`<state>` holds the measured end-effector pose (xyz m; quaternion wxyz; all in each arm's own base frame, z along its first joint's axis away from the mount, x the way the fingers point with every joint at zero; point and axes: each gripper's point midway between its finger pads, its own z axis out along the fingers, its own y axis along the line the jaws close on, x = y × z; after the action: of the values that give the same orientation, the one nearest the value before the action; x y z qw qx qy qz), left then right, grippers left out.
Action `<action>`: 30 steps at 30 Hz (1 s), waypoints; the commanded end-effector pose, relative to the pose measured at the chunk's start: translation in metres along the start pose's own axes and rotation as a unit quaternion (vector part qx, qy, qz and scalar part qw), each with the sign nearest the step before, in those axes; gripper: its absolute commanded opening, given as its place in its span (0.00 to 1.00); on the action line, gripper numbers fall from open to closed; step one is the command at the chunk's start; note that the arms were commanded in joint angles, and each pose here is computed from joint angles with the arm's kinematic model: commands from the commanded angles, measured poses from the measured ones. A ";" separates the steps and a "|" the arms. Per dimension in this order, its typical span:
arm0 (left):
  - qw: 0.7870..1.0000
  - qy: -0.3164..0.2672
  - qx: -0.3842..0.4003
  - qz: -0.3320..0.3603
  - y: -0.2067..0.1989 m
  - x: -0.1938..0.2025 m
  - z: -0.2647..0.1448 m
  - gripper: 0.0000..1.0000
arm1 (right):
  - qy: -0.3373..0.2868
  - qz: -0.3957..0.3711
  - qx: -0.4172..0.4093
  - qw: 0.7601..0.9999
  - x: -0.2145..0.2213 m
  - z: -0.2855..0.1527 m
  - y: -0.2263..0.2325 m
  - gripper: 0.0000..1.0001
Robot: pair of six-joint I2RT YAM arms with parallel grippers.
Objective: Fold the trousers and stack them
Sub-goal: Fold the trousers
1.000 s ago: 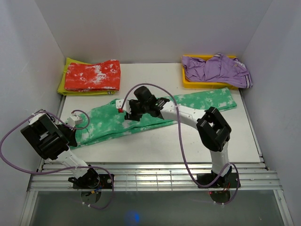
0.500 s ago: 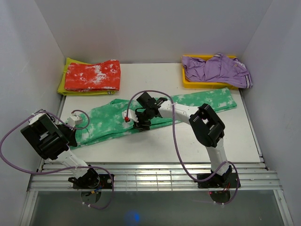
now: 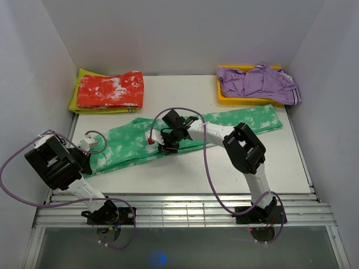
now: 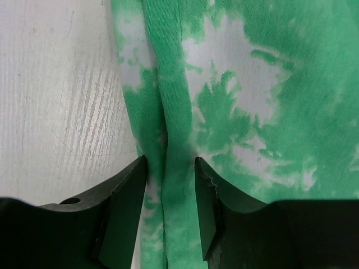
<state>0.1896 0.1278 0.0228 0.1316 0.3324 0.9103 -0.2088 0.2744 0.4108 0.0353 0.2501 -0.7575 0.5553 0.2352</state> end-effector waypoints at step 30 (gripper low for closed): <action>0.997 0.049 -0.043 0.033 0.037 0.021 -0.003 0.00 | 0.030 -0.038 0.038 0.998 0.024 0.001 -0.012 0.17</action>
<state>0.1896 0.1289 0.0229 0.1247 0.3317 0.9094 -0.2178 0.2799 0.4085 0.0266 0.2655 -0.7702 0.5356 0.2222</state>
